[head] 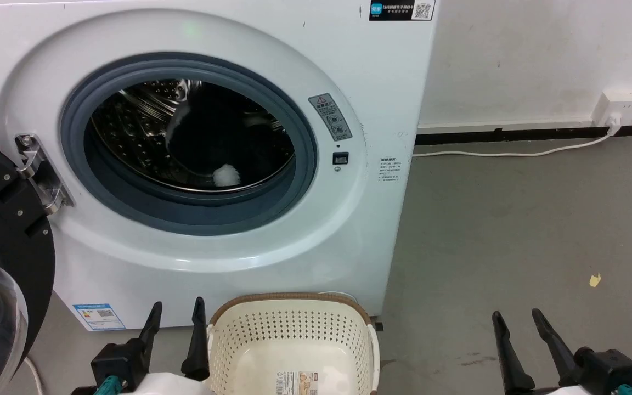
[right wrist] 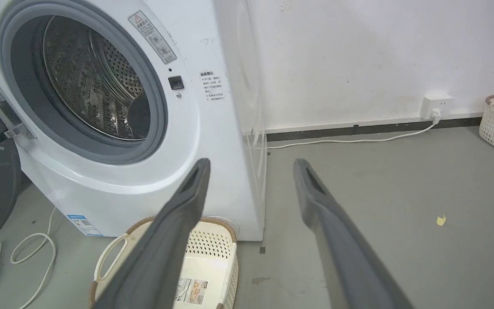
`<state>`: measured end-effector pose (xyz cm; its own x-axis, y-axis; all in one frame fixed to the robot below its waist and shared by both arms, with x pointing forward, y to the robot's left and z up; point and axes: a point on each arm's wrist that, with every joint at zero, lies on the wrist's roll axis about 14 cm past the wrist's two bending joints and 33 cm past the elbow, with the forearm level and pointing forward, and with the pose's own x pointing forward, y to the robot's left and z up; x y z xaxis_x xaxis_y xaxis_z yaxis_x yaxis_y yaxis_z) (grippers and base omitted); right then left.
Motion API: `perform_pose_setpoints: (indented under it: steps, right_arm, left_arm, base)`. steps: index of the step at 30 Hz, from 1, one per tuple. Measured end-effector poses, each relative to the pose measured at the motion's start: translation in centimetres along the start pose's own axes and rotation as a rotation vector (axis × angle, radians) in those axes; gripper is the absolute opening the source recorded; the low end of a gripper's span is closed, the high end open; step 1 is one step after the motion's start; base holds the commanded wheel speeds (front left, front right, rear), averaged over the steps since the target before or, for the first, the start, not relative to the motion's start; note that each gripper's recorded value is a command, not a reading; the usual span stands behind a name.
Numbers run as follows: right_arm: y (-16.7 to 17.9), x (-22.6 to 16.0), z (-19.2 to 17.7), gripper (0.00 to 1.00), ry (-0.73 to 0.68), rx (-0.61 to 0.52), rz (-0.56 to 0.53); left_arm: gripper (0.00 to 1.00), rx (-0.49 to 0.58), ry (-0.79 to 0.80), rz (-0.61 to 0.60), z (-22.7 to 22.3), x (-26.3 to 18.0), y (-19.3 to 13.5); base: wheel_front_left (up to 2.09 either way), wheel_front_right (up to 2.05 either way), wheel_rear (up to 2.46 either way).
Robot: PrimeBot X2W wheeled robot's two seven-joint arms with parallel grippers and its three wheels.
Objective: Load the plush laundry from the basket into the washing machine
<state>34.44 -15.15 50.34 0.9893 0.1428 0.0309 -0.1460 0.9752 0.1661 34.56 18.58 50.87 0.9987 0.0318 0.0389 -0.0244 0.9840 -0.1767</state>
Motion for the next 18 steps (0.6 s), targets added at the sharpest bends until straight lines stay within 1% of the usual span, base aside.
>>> perform_pose_setpoints:
  steps: [4,5,18]
  right_arm:
    - [0.05,0.03,-0.03,1.0,0.001,0.0,0.002]
    - [0.04,0.04,-0.03,0.0,0.001,0.0,0.002]
    - [-0.07,0.04,-0.13,0.0,0.009,-0.007,-0.001]
  left_arm:
    - [1.0,-0.002,-0.001,0.007,0.03,-0.02,0.15]
    - [0.0,-0.001,0.0,0.006,0.01,-0.02,0.15]
    - [0.0,0.008,0.01,0.003,-0.14,0.08,0.04]
  base:
    - [0.0,0.0,0.0]
    - [0.0,0.0,0.0]
    - [0.0,0.0,0.0]
